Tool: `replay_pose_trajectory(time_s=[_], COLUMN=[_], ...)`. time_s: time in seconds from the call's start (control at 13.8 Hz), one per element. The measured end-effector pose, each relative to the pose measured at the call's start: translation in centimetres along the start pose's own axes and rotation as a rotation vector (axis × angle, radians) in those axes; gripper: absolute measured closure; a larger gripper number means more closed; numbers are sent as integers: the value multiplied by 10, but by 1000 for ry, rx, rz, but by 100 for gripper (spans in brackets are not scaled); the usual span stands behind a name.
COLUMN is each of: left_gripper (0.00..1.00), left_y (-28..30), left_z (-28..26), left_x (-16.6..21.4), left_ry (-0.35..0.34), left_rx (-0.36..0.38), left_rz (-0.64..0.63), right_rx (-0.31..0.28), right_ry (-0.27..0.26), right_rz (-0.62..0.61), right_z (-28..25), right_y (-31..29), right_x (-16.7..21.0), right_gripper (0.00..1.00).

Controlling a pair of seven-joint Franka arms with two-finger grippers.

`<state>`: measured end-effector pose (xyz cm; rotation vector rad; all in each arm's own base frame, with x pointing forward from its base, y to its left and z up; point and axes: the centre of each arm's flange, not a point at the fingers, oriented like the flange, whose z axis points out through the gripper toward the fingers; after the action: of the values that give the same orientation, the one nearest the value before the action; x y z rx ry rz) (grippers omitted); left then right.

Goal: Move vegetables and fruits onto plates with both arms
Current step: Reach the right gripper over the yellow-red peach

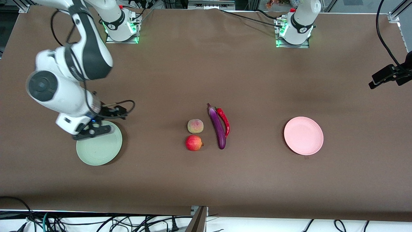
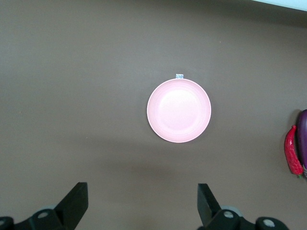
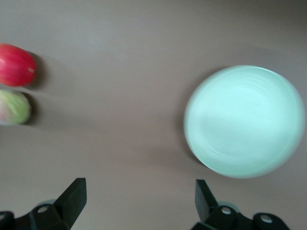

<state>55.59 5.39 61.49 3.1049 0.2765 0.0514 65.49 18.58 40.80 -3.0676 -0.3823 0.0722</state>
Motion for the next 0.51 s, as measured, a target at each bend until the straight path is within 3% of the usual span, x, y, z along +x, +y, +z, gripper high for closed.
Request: replay_pose_trajectory(time_s=[0.15,0.51], left_gripper=[0,0], left_y=[0,-1], left_z=[0,1], left_x=[0,0], left_ry=[-1,-2], left_rx=[0,0], left_rz=[0,-2], right_rx=[37,60], right_ry=[7,53], right_rz=[15,244], right_z=[33,72], right_y=[-28,-143], right_x=[11,10], right_gripper=[0,0])
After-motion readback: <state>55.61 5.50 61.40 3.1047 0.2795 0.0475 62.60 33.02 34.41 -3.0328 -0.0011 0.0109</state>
